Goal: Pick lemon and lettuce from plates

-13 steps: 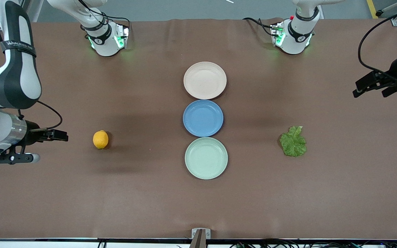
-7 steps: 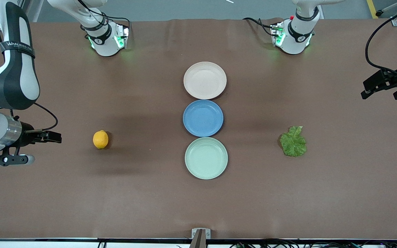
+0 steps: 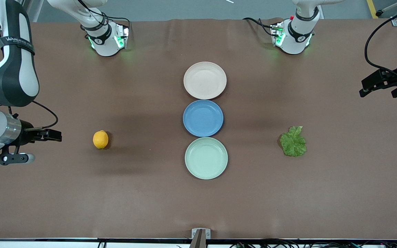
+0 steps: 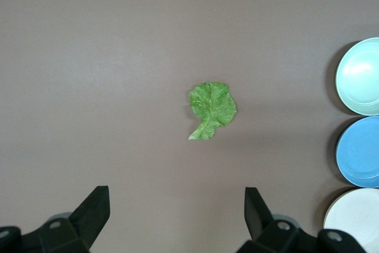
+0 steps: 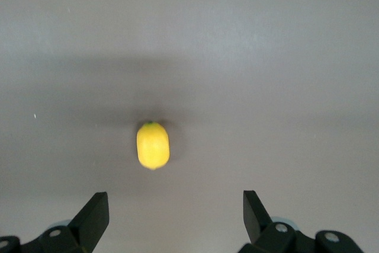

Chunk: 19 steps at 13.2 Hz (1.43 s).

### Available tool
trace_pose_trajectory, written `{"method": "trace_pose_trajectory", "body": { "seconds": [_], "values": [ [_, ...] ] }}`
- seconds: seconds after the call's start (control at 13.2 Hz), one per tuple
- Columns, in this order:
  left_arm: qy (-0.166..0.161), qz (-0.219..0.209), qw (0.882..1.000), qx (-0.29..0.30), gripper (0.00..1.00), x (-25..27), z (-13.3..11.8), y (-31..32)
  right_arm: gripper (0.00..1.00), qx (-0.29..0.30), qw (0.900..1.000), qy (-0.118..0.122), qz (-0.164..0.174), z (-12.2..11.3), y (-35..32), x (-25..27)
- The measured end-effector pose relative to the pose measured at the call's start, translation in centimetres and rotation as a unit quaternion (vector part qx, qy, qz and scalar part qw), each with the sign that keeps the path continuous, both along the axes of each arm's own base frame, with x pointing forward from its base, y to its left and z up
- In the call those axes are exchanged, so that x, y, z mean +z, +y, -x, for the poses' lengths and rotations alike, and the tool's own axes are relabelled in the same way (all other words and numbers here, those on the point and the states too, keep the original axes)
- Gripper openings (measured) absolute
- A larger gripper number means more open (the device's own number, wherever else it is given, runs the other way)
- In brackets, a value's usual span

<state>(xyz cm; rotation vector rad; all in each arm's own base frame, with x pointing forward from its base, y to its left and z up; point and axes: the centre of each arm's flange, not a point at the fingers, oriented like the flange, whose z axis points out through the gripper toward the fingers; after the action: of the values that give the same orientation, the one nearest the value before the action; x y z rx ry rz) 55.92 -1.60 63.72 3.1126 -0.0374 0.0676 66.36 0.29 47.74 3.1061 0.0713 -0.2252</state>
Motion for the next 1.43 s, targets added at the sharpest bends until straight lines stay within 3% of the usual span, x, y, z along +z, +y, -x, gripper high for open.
{"method": "trace_pose_trajectory", "body": {
  "seconds": [0.3, 0.68, 0.83, 1.43],
  "values": [
    [0.000, 0.000, 1.000, 0.001, 1.00, 0.0, 0.0, 0.1, 1.00, -0.017, 1.000, 0.001, -0.012, 1.4, -1.8, 1.4],
    [0.002, 0.000, 1.000, 0.000, 1.00, -0.3, -0.2, 0.0, 1.00, -0.027, 0.999, -0.038, -0.022, 8.2, -3.3, 5.0],
    [0.004, -0.001, 1.000, 0.000, 1.00, -0.4, -0.3, 0.0, 1.00, -0.026, 0.999, -0.044, -0.019, 9.8, -3.6, 6.0],
    [0.000, -0.001, 1.000, 0.007, 1.00, -0.1, -0.3, 0.8, 1.00, -0.016, 0.999, -0.045, -0.020, 10.3, -3.4, 6.3]
  ]
}}
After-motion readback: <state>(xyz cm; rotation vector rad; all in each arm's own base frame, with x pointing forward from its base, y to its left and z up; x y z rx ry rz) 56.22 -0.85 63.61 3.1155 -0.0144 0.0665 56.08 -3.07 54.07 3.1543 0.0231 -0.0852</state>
